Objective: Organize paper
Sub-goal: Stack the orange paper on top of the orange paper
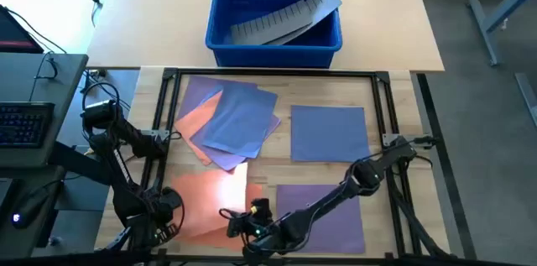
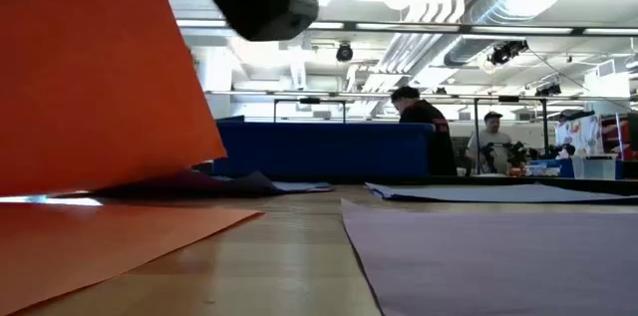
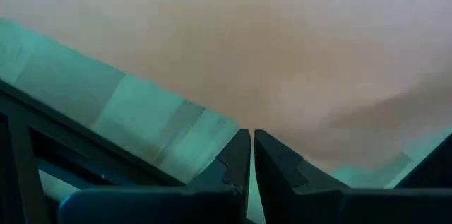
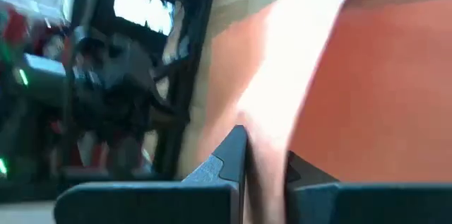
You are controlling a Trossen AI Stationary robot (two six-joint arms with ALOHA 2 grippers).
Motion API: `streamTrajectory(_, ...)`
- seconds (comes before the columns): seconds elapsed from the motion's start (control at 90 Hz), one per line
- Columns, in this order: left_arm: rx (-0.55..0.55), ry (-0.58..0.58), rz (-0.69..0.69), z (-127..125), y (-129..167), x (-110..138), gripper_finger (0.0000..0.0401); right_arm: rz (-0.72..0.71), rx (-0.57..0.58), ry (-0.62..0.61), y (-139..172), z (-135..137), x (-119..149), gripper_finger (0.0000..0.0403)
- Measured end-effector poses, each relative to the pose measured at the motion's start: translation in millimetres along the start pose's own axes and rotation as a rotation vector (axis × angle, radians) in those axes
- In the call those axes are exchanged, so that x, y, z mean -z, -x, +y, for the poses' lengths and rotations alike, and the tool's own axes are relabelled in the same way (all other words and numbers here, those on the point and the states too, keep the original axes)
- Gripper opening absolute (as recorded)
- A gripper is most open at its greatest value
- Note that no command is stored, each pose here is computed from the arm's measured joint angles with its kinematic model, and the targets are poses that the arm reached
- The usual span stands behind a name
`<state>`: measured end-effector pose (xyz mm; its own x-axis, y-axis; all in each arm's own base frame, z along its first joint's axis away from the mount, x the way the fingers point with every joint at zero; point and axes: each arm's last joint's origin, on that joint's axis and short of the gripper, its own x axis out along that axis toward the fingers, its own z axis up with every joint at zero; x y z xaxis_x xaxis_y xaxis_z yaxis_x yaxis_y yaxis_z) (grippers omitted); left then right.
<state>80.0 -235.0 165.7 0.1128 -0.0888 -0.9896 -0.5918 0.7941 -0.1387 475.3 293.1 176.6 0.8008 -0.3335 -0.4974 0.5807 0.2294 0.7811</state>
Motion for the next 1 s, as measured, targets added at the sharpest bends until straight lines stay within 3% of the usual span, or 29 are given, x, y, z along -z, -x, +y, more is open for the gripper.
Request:
streamTrajectory(0.333, 0.004, -0.010, -0.005, 0, 0, 0, 0.0000, 0.164, 0.046, 0.064, -8, -9, 9, 0.0009)
streamTrajectory(0.467, 0.006, -0.011, -0.006, 0, 0, 0, 0.0000, 0.181, 0.045, 0.071, -8, -9, 10, 0.0047)
streamTrajectory(0.622, 0.008, -0.014, -0.008, -1, 0, 0, 0.0000, 0.340, 0.075, 0.072, -9, -10, 11, 0.0106)
streamTrajectory(0.811, 0.009, -0.016, -0.009, -1, 0, 0, 0.0000, 0.473, 0.026, 0.192, -19, -4, 5, 0.0172)
streamTrajectory(1.0, 0.009, -0.016, -0.009, -1, 0, 0, 0.0000, 0.555, -0.041, 0.237, -39, 4, -16, 0.0192)
